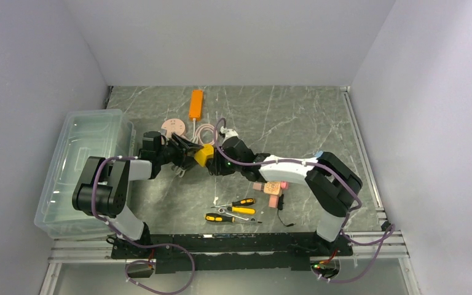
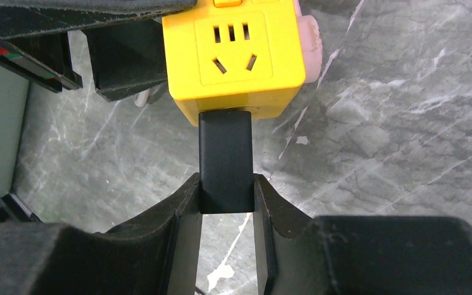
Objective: Pull the plug off the socket
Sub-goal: Remove the plug from the socket.
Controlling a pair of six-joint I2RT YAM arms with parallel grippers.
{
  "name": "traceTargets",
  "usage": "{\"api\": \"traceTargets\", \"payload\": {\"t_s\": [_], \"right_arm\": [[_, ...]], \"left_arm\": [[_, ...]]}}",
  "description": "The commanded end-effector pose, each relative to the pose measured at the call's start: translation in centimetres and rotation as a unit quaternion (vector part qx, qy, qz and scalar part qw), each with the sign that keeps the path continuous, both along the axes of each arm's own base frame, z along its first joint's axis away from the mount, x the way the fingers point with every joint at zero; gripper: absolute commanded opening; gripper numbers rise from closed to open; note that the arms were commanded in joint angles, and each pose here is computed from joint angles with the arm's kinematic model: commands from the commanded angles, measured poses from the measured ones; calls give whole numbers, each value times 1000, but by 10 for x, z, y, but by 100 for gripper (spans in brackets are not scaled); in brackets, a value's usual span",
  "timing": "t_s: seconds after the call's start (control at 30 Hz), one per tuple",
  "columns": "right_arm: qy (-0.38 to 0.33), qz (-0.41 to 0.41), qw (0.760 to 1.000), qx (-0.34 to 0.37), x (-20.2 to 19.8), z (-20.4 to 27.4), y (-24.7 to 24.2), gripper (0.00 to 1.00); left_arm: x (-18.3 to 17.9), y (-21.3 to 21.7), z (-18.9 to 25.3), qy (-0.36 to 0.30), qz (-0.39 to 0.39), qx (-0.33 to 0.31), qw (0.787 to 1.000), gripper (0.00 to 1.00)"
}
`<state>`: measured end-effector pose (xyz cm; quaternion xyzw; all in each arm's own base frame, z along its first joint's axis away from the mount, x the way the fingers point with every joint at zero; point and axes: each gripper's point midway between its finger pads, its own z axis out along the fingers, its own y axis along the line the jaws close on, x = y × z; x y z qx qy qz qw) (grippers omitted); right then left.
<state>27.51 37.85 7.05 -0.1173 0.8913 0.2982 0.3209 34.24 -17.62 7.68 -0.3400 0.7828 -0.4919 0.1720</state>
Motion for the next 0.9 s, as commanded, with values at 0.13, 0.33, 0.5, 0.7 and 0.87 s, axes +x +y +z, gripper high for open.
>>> {"api": "traceTargets", "payload": {"t_s": [0.13, 0.33, 0.5, 0.7, 0.87], "right_arm": [[-87, 50, 995, 5, 1, 22, -4, 0], [-53, -22, 998, -39, 13, 9, -18, 0], [-10, -79, 995, -65, 20, -1, -31, 0], [56, -110, 992, -40, 25, -15, -45, 0], [29, -77, 996, -25, 23, -10, -42, 0]], "left_arm": [[10, 3, 19, -49, -1, -7, 999, 0], [10, 2, 18, -47, -2, -8, 999, 0], [10, 2, 17, -46, -2, -9, 999, 0], [10, 2, 18, -46, -1, -9, 999, 0], [10, 2, 18, -46, -2, -10, 999, 0]]}}
